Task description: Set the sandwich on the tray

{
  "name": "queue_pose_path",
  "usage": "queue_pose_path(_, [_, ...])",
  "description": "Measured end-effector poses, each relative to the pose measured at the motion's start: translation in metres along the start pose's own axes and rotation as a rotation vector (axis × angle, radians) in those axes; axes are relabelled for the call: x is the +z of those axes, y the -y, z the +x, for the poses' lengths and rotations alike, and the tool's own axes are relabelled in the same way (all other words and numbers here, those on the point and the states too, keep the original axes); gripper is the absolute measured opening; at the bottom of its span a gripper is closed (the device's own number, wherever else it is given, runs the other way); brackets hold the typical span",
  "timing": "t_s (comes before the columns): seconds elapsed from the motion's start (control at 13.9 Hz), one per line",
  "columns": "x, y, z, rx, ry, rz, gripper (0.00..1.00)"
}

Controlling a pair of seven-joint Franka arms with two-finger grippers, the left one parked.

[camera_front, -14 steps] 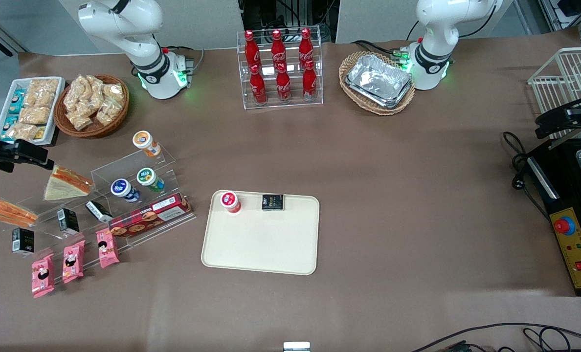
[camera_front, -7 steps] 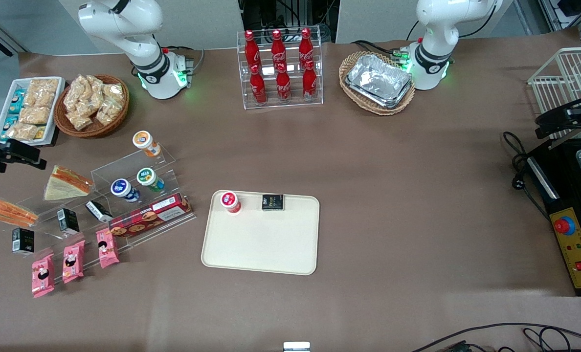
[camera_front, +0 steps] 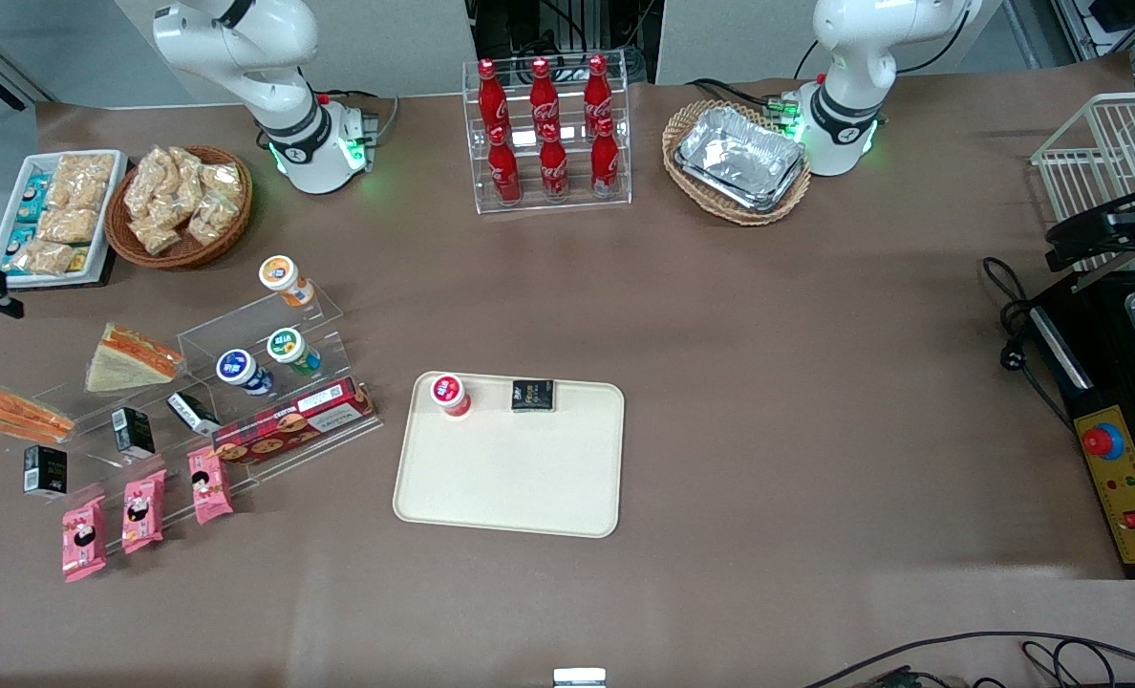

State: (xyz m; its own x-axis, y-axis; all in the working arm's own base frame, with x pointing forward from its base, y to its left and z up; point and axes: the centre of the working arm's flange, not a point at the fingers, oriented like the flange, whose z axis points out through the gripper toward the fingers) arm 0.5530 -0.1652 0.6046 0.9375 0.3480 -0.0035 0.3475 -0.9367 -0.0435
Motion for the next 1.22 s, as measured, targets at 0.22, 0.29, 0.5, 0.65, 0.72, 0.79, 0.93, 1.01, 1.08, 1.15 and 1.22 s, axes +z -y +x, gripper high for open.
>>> queue_pose_path(0.22, [0.006,-0.031,-0.012,-0.12,-0.01,-0.025,1.0])
queue_pose_path(0.29, [0.01,-0.043,-0.016,-0.161,-0.014,-0.035,1.0])
queue_pose_path(0.5, [0.028,-0.071,-0.024,-0.256,-0.004,-0.036,1.0])
queue_pose_path(0.65, [0.039,-0.085,-0.024,-0.329,-0.009,-0.046,1.0])
queue_pose_path(0.72, [0.042,-0.09,-0.022,-0.383,-0.013,-0.061,1.0])
queue_pose_path(0.79, [0.047,-0.095,-0.021,-0.426,-0.011,-0.071,1.0])
queue_pose_path(0.93, [0.062,-0.109,-0.022,-0.465,-0.003,-0.073,1.0])
queue_pose_path(1.01, [0.069,-0.116,-0.023,-0.481,-0.003,-0.075,1.0])
queue_pose_path(1.08, [0.075,-0.123,-0.023,-0.499,-0.004,-0.083,1.0])
queue_pose_path(1.15, [0.081,-0.129,-0.023,-0.511,-0.003,-0.091,1.0])
queue_pose_path(1.22, [0.088,-0.135,-0.023,-0.519,-0.005,-0.093,1.0])
